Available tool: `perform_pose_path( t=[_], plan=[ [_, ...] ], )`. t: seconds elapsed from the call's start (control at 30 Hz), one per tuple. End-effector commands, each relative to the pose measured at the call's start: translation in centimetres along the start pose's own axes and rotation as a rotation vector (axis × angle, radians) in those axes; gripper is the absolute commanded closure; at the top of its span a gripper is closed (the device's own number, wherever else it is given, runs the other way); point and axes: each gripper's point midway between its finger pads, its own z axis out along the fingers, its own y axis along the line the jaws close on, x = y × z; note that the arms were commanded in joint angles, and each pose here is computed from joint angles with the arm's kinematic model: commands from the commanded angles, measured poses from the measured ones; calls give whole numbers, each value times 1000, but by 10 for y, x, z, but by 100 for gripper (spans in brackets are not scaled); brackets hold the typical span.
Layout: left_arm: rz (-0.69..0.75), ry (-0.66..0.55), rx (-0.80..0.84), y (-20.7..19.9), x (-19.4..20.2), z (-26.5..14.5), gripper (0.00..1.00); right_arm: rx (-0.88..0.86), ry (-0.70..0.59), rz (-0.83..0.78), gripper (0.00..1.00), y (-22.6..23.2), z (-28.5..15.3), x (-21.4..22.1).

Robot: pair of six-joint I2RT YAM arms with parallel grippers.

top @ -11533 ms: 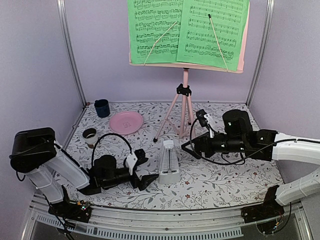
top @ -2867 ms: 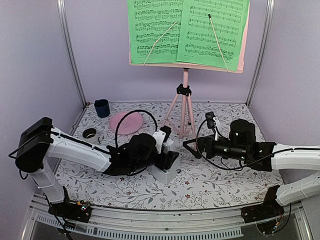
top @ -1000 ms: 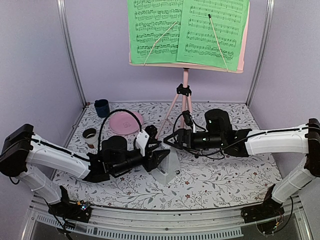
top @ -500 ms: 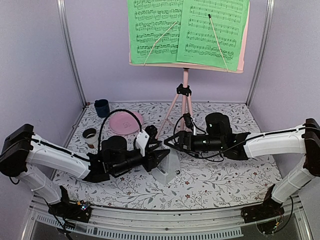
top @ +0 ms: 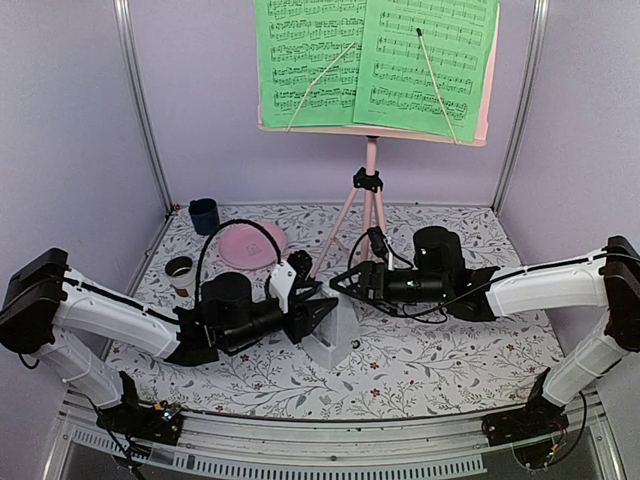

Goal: Set up the instrument practice props

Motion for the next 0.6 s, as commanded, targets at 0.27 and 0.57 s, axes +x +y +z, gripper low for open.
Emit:
perform_pose_path(
  t=[0.27, 0.57],
  plan=[
    [39, -61, 61, -11, -12, -9, 81, 256, 114, 42, 30, -90, 1, 53],
    [98, -122, 60, -18, -23, -22, 81, 320, 138, 28, 33, -111, -4, 66]
  ],
)
